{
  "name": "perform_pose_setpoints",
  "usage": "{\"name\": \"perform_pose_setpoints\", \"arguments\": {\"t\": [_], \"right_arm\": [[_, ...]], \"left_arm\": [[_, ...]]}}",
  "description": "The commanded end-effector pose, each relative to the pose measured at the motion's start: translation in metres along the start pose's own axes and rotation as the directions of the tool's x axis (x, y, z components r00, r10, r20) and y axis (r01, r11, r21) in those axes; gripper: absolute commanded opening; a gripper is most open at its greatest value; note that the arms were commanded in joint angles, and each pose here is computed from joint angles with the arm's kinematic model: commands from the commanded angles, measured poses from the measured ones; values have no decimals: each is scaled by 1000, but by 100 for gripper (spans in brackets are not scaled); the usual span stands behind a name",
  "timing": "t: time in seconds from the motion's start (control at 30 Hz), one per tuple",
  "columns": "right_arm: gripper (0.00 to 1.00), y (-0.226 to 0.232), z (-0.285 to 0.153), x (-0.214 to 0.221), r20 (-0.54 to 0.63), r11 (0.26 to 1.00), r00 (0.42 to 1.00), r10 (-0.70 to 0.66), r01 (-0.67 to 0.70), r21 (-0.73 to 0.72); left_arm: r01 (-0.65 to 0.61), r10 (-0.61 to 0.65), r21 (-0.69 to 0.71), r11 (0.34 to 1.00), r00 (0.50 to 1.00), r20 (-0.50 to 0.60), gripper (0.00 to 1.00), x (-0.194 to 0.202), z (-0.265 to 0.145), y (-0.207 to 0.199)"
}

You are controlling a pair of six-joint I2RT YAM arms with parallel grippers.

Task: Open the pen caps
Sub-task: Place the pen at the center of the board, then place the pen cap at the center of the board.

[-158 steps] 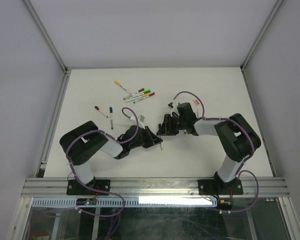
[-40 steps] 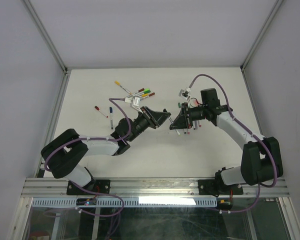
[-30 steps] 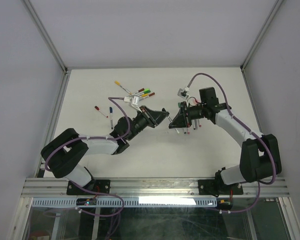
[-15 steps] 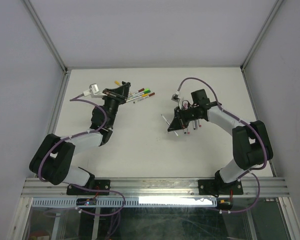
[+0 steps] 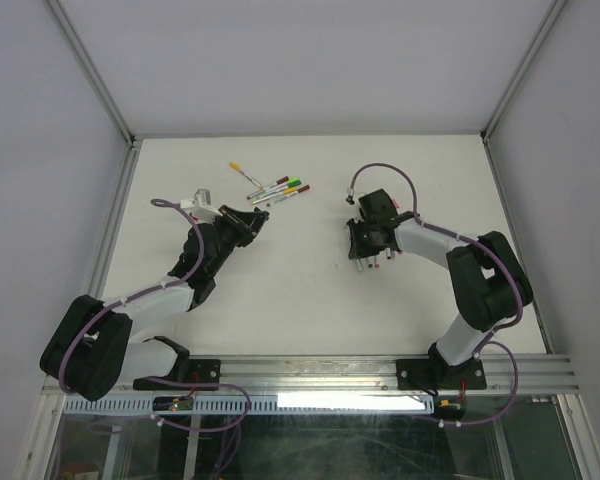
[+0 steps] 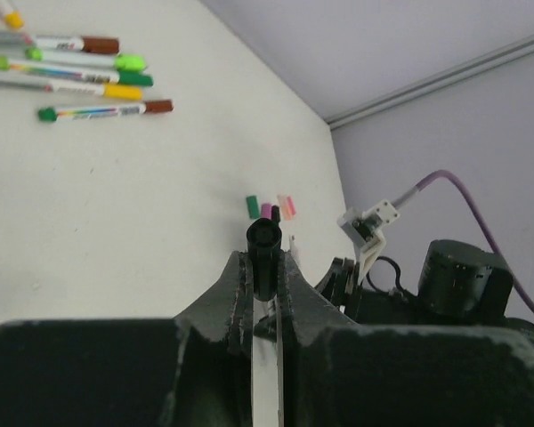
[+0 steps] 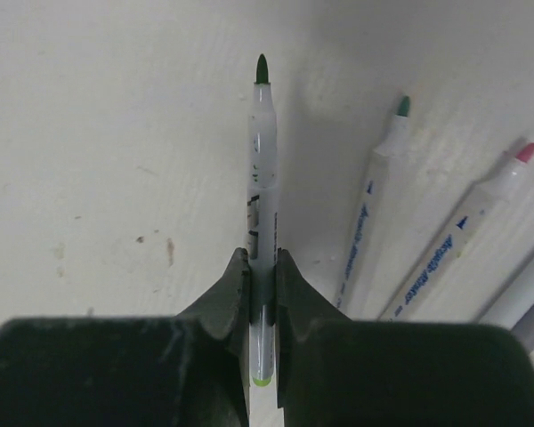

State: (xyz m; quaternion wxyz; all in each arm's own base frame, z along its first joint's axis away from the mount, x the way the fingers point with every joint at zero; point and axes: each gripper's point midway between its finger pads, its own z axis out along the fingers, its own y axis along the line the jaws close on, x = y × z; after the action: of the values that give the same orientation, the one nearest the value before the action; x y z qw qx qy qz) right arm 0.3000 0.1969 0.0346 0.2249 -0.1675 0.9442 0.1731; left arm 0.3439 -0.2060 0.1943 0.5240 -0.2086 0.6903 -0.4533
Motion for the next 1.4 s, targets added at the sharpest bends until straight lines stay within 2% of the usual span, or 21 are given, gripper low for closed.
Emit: {"name": "perform_pose_setpoints", "arguments": {"t": [0.0,0.17,0.3,0.43,0.73,1.07,1.27,1.37], "right_arm": [[5,-26,2,-25,85,980,996,39,-55,189],[11,-32,4,-24,72,971,997,20,-37,236],[24,-32,5,-22,54,970,998,17,-29,239],[32,-31,5,-22,49,972,999,11,-23,234],[33,-21,-3,-31,76,982,997,-3,-11,190],[36,2,-43,-64,218,996,973,-69,55,69],[36,11,-70,-76,274,994,960,-66,88,-69],[37,20,-91,-80,288,964,953,-90,156,-215]], "left_arm": [[47,-48,-10,999,997,-57,0,12,-18,1],[78,-81,-38,996,995,-64,0,22,-36,13],[92,-95,-51,994,993,-70,0,29,-44,18],[96,-100,-56,994,993,-69,0,31,-47,20],[77,-81,-32,996,990,-112,0,45,-46,10],[14,22,126,992,960,-279,0,81,-42,-17],[-14,69,162,987,937,-342,0,104,-28,-29],[-22,81,162,987,927,-366,0,117,-15,-34]]}}
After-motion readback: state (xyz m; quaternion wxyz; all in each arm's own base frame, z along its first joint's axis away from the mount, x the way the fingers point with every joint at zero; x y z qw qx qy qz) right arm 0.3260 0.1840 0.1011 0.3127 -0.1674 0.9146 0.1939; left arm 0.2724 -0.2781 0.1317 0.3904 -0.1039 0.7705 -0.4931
